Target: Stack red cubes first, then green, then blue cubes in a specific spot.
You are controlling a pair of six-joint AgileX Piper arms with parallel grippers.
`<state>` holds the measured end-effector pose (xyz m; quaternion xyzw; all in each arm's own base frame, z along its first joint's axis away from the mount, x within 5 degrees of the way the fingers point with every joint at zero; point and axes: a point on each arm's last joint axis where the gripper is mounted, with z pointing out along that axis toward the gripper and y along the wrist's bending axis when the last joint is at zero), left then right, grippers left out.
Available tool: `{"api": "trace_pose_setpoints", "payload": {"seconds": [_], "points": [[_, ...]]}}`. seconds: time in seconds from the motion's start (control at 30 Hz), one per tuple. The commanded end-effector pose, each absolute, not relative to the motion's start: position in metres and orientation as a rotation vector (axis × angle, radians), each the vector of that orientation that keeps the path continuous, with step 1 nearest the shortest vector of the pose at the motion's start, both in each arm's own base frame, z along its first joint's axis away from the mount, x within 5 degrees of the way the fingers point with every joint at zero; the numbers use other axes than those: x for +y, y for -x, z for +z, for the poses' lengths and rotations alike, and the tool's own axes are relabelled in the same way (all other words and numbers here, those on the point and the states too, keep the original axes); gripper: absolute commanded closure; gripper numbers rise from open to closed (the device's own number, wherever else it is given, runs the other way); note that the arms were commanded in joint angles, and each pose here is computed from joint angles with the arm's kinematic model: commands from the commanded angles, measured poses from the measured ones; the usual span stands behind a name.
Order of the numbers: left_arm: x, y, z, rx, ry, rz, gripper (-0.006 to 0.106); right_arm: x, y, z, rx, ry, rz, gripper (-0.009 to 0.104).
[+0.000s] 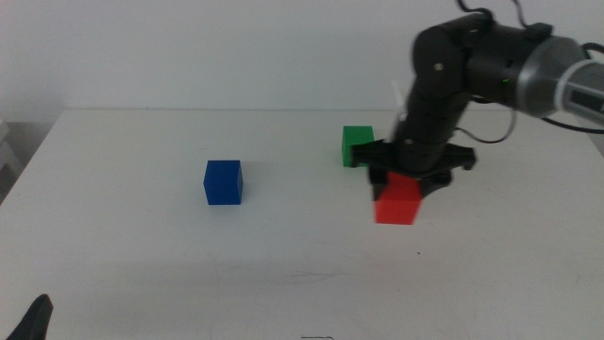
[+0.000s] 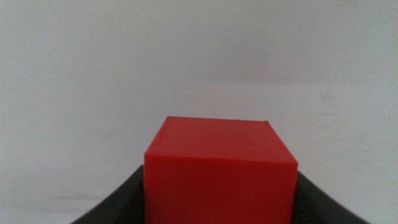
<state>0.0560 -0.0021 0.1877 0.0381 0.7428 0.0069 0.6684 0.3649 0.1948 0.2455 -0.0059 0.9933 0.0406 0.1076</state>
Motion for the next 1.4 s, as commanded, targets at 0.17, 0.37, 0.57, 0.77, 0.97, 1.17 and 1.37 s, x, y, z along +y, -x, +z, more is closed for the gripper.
{"api": "trace_pose_setpoints", "payload": {"seconds": [0.17,0.37,0.57,0.77,0.97,1.17,1.37], "points": [[-0.002,-0.055,0.198,1.568,-0.077,0.006,0.008,0.246,-0.346,0.270,2.857,0.061,0.172,0.096],[-0.002,-0.055,0.198,1.568,-0.077,0.006,0.008,0.278,-0.341,0.257,2.872,0.110,0.141,0.096],[-0.002,-0.055,0.198,1.568,-0.077,0.006,0.008,0.290,-0.339,0.240,2.893,0.098,0.138,0.096],[-0.002,-0.055,0.198,1.568,-0.077,0.006,0.008,0.294,-0.342,0.235,2.880,0.097,0.169,0.096],[-0.002,-0.055,0.198,1.568,-0.077,0.006,0.008,0.295,-0.342,0.234,2.875,0.097,0.174,0.096],[-0.002,-0.055,0.198,1.568,-0.077,0.006,0.008,0.300,-0.342,0.222,2.894,0.110,0.154,0.096],[-0.002,-0.055,0.198,1.568,-0.077,0.006,0.008,0.302,-0.343,0.215,2.903,0.118,0.140,0.096]]}}
